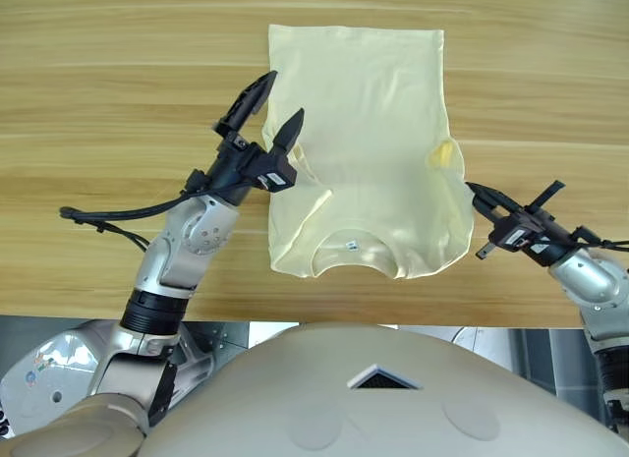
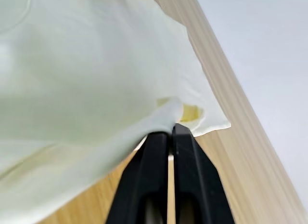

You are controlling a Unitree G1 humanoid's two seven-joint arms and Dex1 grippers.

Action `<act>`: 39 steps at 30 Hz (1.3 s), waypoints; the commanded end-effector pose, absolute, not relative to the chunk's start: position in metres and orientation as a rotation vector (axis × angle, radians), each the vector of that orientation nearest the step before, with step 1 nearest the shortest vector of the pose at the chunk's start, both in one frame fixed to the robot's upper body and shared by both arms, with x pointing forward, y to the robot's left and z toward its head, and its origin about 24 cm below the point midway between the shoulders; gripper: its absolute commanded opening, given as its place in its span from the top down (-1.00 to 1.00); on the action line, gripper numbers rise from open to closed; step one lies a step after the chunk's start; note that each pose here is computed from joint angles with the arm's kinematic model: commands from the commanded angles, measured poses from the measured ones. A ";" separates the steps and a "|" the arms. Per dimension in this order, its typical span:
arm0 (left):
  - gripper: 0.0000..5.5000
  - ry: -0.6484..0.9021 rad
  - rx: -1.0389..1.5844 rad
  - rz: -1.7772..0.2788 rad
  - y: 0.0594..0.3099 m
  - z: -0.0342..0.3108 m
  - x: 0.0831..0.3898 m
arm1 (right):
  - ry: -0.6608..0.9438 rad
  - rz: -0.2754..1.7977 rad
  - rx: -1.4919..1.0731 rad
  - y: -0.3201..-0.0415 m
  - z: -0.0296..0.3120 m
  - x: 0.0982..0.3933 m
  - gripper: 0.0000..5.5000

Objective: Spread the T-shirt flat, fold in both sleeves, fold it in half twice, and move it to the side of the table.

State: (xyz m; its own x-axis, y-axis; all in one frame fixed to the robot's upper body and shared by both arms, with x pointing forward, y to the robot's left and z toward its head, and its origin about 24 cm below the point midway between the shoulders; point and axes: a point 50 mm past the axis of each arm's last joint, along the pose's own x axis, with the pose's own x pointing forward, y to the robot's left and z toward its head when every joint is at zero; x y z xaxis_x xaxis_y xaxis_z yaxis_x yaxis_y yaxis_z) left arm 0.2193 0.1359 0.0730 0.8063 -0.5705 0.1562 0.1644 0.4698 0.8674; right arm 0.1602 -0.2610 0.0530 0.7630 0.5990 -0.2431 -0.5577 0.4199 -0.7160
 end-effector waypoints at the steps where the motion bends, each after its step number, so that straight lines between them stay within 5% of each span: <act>1: -0.18 -0.445 0.991 -0.473 0.137 0.070 0.219 | -0.050 0.795 -0.869 -0.253 0.054 0.158 0.99; 17: -0.18 -0.445 0.996 -0.482 0.134 0.069 0.220 | 0.021 0.957 -0.852 -0.218 0.020 0.152 0.99; 33: -0.18 -0.390 1.012 -0.568 0.132 0.053 0.218 | -0.109 0.898 -0.829 -0.214 0.044 0.168 -0.01; 39: -0.18 -0.309 1.112 -0.789 0.111 0.009 0.218 | -0.232 0.493 -0.794 -0.239 0.089 0.257 -0.14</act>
